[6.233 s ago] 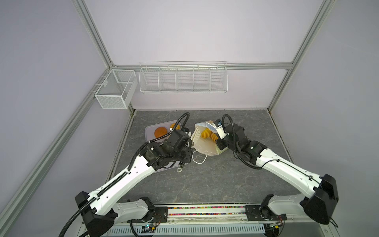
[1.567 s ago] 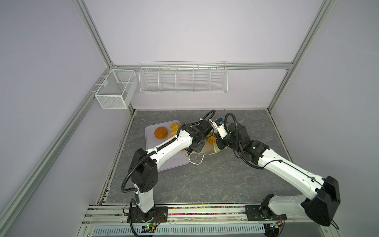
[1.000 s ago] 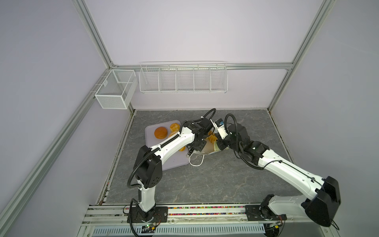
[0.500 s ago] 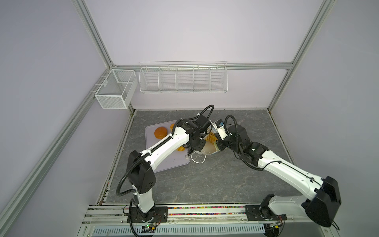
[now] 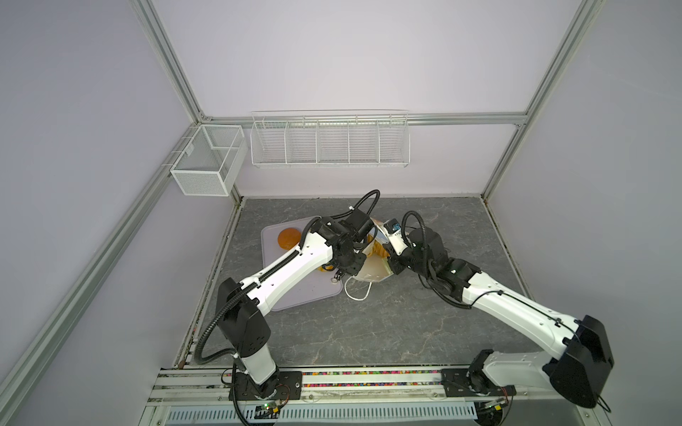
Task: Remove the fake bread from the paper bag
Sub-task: 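Pull the striped yellow bread out of the bag with the left gripper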
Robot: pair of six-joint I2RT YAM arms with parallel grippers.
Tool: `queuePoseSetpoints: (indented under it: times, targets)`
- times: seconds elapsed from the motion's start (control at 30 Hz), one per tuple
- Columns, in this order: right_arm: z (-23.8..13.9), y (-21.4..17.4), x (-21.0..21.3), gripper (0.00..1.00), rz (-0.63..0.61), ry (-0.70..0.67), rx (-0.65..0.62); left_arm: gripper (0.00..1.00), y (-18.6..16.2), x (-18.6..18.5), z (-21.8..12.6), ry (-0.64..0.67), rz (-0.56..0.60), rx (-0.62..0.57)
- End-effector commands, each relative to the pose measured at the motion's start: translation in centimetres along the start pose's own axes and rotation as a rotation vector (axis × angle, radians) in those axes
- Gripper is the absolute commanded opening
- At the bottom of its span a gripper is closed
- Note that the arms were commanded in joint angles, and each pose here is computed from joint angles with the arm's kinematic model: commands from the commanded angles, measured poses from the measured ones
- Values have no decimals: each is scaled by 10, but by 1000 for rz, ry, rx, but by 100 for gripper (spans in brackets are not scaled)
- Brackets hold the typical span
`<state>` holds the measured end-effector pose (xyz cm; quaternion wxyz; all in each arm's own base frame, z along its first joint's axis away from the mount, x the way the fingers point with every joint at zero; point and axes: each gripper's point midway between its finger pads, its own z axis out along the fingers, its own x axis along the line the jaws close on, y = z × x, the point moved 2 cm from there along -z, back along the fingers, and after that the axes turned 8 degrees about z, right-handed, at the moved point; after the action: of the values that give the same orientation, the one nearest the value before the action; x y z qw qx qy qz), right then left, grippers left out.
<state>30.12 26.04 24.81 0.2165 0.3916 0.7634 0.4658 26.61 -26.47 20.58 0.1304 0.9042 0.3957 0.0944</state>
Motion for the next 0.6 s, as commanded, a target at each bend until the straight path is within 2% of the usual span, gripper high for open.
queuePoseSetpoints:
  times: [0.0, 0.3, 0.57]
  targets:
    - [-1, 1, 8, 7, -24, 39, -17, 37, 6, -1, 2, 9, -2, -4]
    - [0, 2, 9, 7, -31, 36, -16, 39, 10, -4, 16, 9, -4, 10]
    - [0, 4, 7, 7, -32, 22, -16, 37, 17, 3, 33, 70, -12, 41]
